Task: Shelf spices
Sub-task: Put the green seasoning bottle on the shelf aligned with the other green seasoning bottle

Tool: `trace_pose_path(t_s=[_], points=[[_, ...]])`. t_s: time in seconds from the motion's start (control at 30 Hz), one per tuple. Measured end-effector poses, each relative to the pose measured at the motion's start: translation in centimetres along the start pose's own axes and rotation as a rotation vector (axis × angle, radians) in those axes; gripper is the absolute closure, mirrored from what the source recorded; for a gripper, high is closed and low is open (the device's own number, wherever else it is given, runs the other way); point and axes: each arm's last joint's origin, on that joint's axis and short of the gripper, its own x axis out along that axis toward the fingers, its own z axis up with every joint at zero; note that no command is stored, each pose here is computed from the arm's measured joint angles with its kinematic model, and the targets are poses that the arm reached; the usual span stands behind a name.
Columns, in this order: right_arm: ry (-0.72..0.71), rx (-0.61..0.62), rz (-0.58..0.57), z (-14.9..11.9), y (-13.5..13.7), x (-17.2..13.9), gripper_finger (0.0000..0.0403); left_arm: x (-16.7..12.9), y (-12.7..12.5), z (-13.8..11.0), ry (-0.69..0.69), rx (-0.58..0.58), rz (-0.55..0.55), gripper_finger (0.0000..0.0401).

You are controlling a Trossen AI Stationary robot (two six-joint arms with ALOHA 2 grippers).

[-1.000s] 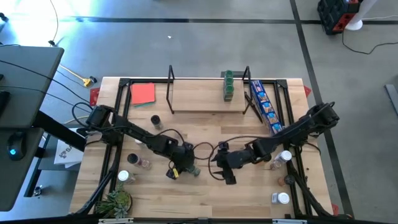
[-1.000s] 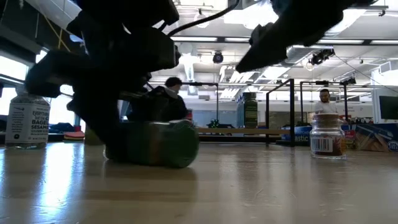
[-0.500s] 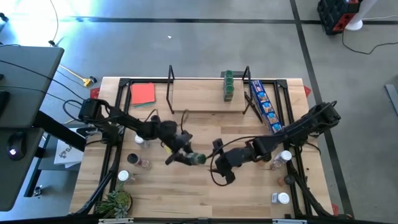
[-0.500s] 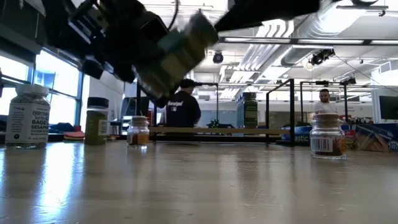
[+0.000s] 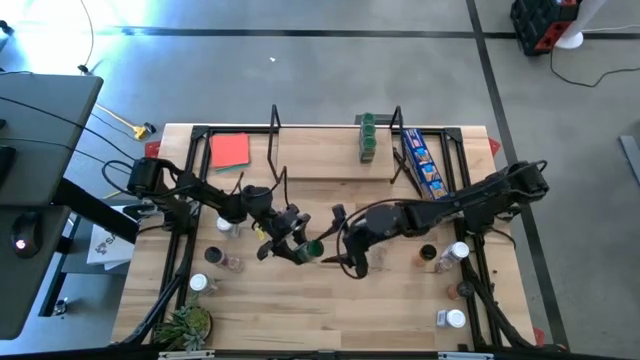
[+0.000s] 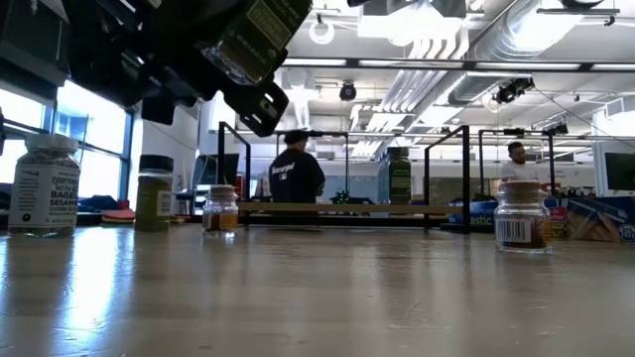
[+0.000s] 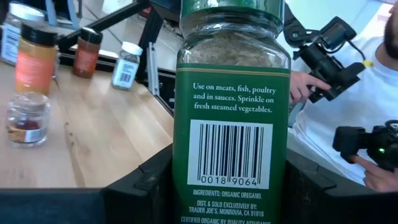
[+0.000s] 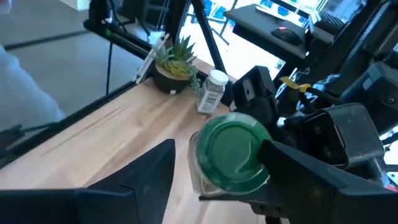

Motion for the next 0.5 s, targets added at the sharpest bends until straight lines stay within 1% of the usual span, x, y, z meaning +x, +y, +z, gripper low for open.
trace_pose_path(t_s=[0.13, 0.23, 0.37, 0.5], points=[[-0.027, 0.009, 0.026, -0.1, -0.7, 0.0, 0.0138, 0.0, 0.0, 0.1, -0.007, 0.006, -0.001, 0.0209], [-0.024, 0.013, 0.022, -0.2, -1.0, 0.0, 0.0119, 0.0, 0.0, 0.0, -0.005, 0.003, 0.003, 0.0209], [-0.03, -0.034, 0.033, -0.4, -1.5, 0.1, 0.01, 0.0, 0.0, 0.0, -0.004, 0.002, 0.004, 0.0209], [-0.062, -0.088, 0.102, -0.8, -1.7, 0.5, 0.0099, 0.0, 0.1, 0.0, -0.005, 0.0, 0.01, 0.0209]])
